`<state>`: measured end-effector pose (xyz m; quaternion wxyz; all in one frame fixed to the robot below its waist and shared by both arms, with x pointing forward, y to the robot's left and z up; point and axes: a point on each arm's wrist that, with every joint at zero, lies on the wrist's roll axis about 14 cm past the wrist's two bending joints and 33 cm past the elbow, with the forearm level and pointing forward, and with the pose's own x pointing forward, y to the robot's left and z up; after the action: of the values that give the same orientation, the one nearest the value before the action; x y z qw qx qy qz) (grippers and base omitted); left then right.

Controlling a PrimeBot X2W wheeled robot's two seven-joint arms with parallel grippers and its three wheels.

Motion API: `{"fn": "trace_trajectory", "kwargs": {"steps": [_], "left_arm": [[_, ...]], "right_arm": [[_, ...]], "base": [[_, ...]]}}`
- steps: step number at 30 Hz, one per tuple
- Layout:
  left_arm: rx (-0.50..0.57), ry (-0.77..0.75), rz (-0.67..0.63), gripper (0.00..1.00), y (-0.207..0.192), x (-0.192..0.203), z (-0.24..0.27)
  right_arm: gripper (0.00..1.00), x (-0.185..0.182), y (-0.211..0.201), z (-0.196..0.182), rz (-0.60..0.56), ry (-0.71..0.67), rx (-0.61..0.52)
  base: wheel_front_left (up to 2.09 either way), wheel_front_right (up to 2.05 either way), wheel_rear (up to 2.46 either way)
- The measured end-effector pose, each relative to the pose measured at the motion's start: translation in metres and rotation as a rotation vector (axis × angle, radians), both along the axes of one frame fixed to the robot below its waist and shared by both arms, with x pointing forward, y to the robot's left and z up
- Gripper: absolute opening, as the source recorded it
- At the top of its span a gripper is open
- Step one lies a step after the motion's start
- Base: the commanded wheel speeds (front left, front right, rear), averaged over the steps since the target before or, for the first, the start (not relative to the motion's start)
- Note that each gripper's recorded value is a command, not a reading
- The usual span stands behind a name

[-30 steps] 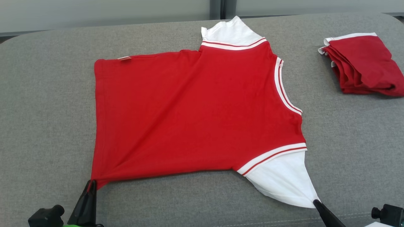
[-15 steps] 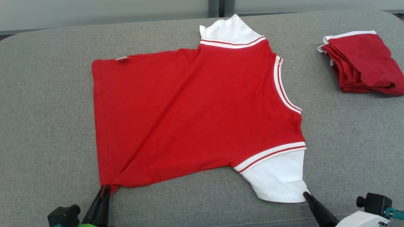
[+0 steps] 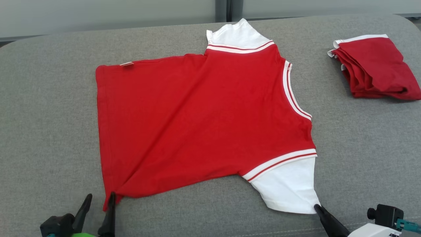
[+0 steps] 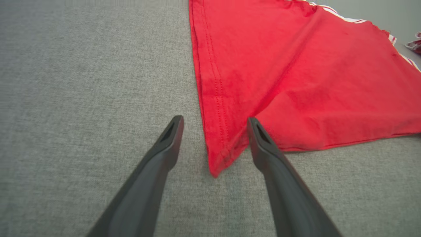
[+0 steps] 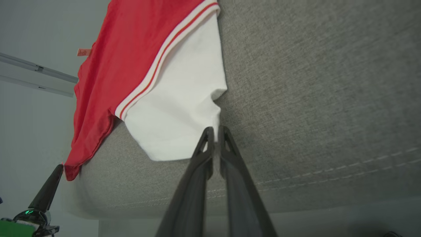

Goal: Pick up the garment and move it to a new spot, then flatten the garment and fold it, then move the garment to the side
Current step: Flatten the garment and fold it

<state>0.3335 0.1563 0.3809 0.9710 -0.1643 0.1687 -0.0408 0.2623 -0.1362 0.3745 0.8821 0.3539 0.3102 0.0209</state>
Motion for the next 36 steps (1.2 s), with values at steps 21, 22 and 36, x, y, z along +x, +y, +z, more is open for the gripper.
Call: {"fn": "trace_trajectory", "kwargs": {"steps": [21,22,36], "left_arm": [[0.009,-0.233,0.13,1.0,0.038,0.019,0.069],[0.012,-0.246,0.129,1.0,0.038,0.019,0.073],[0.016,-0.314,0.175,1.0,0.049,0.017,0.094]], "right_arm": [[1.0,0.066,-0.082,0.089,-0.071,-0.493,-0.551],[1.0,0.068,-0.082,0.093,-0.073,-0.512,-0.561],[1.0,0.079,-0.064,0.107,-0.029,-0.605,-0.622]], "base": [[0.0,0.0,0.0],[0.0,0.0,0.0],[0.0,0.0,0.0]]}}
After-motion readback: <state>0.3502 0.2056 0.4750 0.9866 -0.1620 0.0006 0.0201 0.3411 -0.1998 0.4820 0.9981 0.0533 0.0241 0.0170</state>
